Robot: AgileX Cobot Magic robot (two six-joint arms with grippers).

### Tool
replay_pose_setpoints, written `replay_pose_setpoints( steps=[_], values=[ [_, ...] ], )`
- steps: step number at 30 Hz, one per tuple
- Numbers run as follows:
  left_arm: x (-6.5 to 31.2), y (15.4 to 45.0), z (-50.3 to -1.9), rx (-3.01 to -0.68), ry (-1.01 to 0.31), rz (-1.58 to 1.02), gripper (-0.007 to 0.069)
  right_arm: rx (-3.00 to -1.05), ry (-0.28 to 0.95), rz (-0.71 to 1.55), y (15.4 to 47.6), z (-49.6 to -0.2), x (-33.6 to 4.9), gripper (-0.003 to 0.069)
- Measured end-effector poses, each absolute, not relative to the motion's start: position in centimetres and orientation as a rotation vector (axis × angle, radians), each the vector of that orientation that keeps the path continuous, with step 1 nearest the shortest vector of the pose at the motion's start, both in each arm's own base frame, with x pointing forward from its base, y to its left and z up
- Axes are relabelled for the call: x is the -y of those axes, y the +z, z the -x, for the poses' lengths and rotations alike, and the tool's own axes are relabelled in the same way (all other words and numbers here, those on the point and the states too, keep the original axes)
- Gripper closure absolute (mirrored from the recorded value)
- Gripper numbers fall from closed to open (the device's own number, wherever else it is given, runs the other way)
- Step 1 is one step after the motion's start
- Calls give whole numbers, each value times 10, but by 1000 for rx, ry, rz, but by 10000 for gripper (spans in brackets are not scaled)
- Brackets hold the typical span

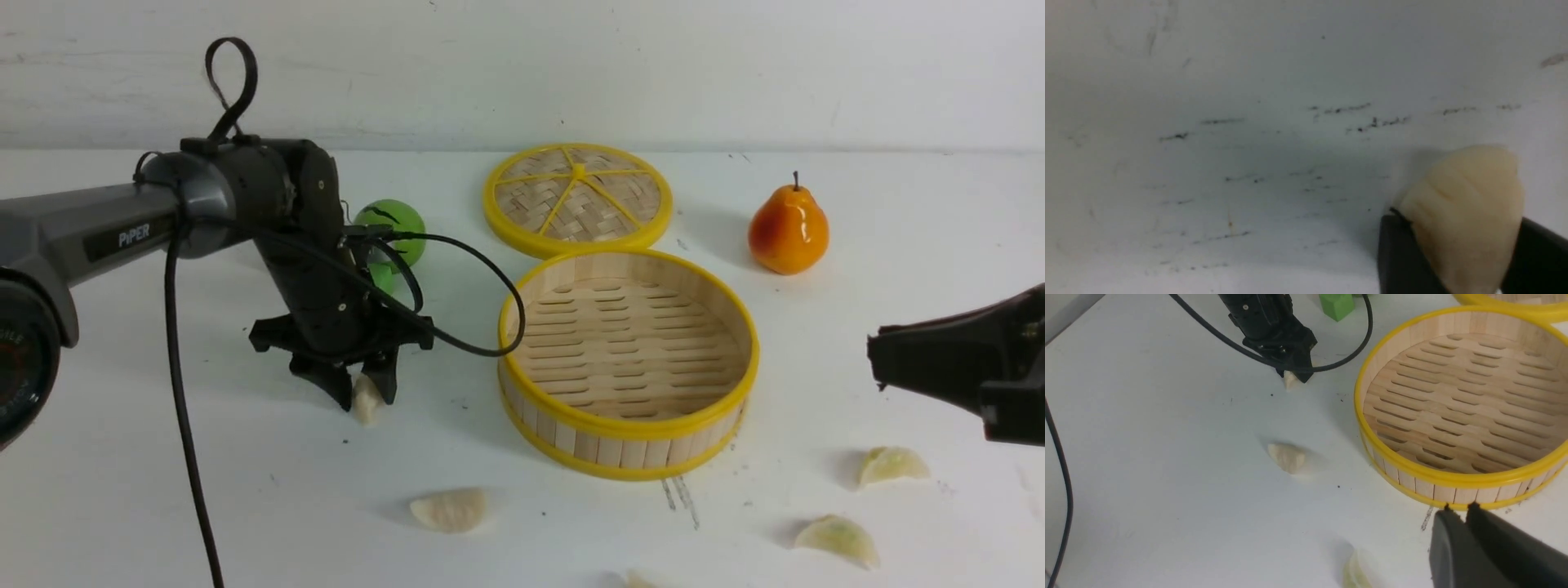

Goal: Put the dumplings into the steamer on the white table.
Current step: 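Reach for and grasp a dumpling on the table with the left gripper, then place the dumpling into the bamboo steamer basket with the left gripper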

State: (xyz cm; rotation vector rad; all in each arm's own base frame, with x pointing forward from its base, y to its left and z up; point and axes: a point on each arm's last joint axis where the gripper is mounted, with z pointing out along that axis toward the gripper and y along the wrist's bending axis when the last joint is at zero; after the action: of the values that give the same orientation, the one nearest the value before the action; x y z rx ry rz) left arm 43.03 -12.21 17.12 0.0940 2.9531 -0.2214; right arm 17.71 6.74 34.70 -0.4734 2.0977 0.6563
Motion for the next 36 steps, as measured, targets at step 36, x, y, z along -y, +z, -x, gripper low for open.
replay_pose_setpoints(
  steps=[36],
  values=[
    [354,202,-434,-2431,-424,-343,396,-1938,420,541,380,-81,-48,582]
  ],
)
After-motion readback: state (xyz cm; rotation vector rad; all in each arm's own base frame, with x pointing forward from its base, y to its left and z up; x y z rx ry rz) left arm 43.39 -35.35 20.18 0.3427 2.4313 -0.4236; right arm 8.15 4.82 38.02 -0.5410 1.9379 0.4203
